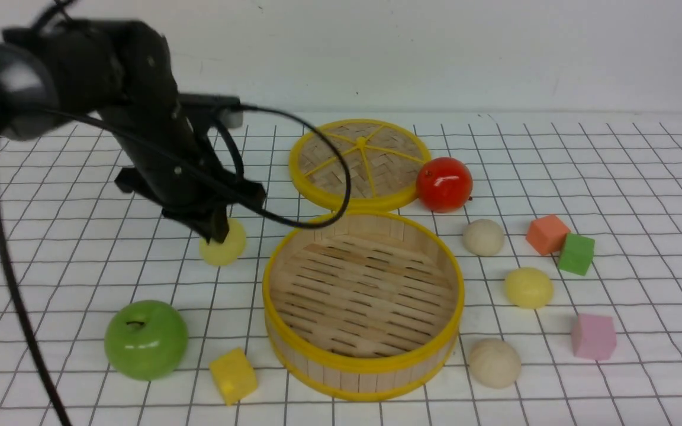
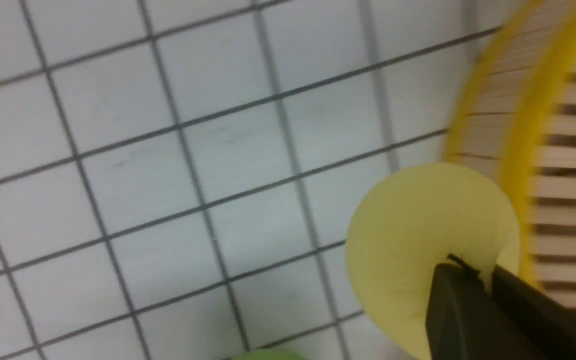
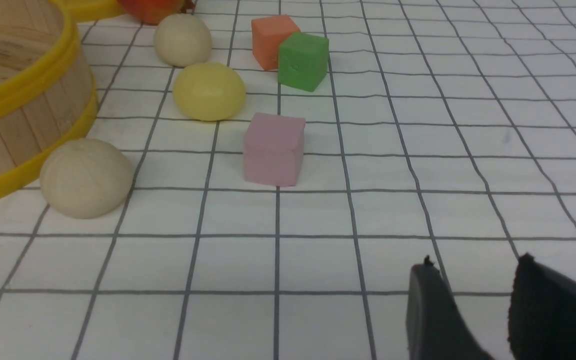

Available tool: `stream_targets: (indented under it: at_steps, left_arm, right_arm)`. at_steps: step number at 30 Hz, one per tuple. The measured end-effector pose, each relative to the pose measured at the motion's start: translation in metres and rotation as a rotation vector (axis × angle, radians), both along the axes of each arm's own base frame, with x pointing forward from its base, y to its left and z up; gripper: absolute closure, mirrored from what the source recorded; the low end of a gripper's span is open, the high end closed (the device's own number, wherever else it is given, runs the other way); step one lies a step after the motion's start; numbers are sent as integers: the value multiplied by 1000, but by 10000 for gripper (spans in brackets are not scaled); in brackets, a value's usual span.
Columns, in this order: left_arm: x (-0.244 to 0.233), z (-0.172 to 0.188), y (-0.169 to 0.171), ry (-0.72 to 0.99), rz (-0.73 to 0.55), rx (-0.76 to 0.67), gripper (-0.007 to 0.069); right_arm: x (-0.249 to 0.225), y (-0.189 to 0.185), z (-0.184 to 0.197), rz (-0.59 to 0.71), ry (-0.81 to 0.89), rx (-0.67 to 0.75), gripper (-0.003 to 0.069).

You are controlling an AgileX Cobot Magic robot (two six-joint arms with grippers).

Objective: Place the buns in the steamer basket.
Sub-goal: Use the left arm to put the steamed stuffed bun into the steamer

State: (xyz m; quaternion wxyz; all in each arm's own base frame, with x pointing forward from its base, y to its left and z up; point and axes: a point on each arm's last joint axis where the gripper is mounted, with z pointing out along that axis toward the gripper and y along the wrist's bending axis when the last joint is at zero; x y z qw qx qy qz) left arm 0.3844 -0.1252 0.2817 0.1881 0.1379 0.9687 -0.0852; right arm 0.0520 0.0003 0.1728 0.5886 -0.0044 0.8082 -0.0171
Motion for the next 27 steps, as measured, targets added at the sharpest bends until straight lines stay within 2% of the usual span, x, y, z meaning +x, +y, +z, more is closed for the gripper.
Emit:
stream_targets:
  at_steps: [4, 6, 7, 12, 19, 21, 25, 26, 27]
  left_arm:
    - [-16, 15, -26, -31, -119, -38, 638]
    - [-26, 9, -59, -44, -244, -33, 638]
    - [-28, 6, -67, -52, -264, -30, 638]
    - [-19, -16, -89, -123, -291, 24, 638]
    - [5, -50, -88, -182, -227, 136, 620]
    - [8, -56, -87, -185, -217, 159, 594]
    - [10, -63, -88, -174, -202, 164, 456]
    - [10, -63, -88, -174, -202, 163, 447]
    - [10, -63, -88, -169, -184, 150, 358]
  right_arm:
    - [0, 0, 0, 0, 0, 0, 419]
    - [0, 0, 0, 0, 0, 0, 419]
    - [0, 0, 0, 0, 0, 0, 419]
    - [0, 0, 0, 0, 0, 0, 419]
    - [0, 0, 0, 0, 0, 0, 419]
    - [0, 0, 0, 0, 0, 0, 419]
    - [0, 0, 0, 0, 0, 0, 419]
    - [0, 0, 0, 0, 0, 0, 419]
    - [0, 0, 0, 0, 0, 0, 419]
